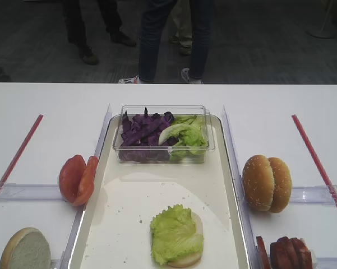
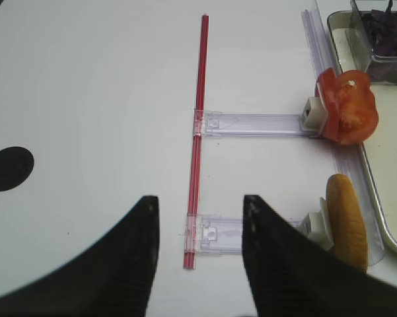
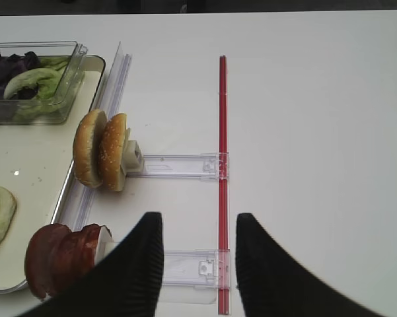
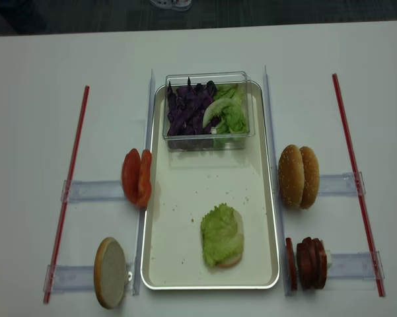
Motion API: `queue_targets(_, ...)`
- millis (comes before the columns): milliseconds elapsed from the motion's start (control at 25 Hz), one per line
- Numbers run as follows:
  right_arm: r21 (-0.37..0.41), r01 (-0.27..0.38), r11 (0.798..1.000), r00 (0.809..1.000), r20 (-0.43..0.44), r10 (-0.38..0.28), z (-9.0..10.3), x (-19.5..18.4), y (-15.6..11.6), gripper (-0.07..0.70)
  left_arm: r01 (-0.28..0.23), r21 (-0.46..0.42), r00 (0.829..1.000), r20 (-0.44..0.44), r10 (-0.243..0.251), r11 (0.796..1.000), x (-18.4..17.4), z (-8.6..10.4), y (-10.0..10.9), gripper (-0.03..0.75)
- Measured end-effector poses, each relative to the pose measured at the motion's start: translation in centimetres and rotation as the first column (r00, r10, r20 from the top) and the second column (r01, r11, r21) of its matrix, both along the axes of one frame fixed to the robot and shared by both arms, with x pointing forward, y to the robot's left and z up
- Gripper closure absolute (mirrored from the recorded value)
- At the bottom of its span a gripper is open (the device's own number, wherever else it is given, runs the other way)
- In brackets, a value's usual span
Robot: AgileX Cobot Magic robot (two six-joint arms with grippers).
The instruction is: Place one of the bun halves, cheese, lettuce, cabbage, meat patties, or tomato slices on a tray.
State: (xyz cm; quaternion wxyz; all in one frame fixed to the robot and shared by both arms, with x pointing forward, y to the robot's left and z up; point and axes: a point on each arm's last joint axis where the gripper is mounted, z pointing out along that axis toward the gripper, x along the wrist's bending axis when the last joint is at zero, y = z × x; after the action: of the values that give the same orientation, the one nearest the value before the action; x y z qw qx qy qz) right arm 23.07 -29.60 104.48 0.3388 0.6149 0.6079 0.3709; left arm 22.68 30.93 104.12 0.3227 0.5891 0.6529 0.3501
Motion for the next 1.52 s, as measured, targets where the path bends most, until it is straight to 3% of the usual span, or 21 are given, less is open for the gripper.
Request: queue_targets(1520,0.000,0.000,1.000,1.000,-0.002,0.000,-0.02,-0.01,0.00,0.327,0.000,0.000,1.000,0.000,0.000,1.000,0.00,0.00,0.00,0.428)
